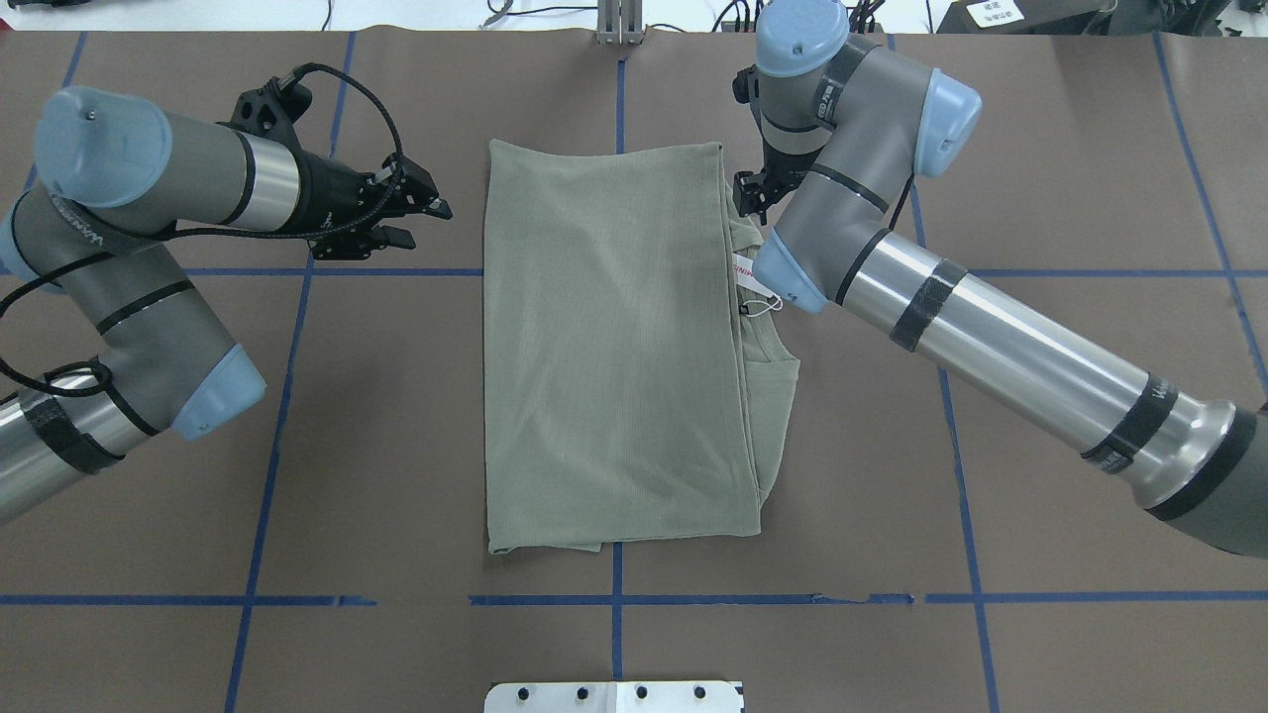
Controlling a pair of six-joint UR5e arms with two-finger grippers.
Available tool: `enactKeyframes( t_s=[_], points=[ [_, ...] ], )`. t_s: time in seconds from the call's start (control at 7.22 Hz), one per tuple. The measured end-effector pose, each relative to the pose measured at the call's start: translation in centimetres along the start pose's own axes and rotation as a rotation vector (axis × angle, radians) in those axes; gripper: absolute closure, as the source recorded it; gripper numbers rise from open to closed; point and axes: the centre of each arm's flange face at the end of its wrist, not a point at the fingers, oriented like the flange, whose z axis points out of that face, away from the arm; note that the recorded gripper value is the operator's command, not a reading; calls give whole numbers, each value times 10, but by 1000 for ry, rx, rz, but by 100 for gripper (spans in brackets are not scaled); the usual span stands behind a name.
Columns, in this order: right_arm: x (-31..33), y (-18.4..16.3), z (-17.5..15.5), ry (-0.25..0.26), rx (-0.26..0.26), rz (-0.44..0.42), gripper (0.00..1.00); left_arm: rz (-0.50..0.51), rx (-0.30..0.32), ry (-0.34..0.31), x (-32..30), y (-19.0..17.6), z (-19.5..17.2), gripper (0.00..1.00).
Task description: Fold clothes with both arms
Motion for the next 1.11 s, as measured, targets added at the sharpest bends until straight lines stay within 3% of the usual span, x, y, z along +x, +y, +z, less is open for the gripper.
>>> enactKeyframes(
  t_s=[0.14, 0.55, 0.83, 1.11],
  points=[
    [-12, 16, -25, -20, 9, 55, 0, 0, -8, 0, 0, 0, 0, 37],
    [-57, 151, -57, -127, 81, 365, 0, 1, -13, 1, 1, 1, -1, 37],
    [-100, 230, -51, -156, 118, 664, 3, 1, -12, 1, 1, 1, -1, 37],
    [-124, 285, -28, -190, 146, 920, 6, 0, -11, 2, 1, 0, -2, 37]
  ],
)
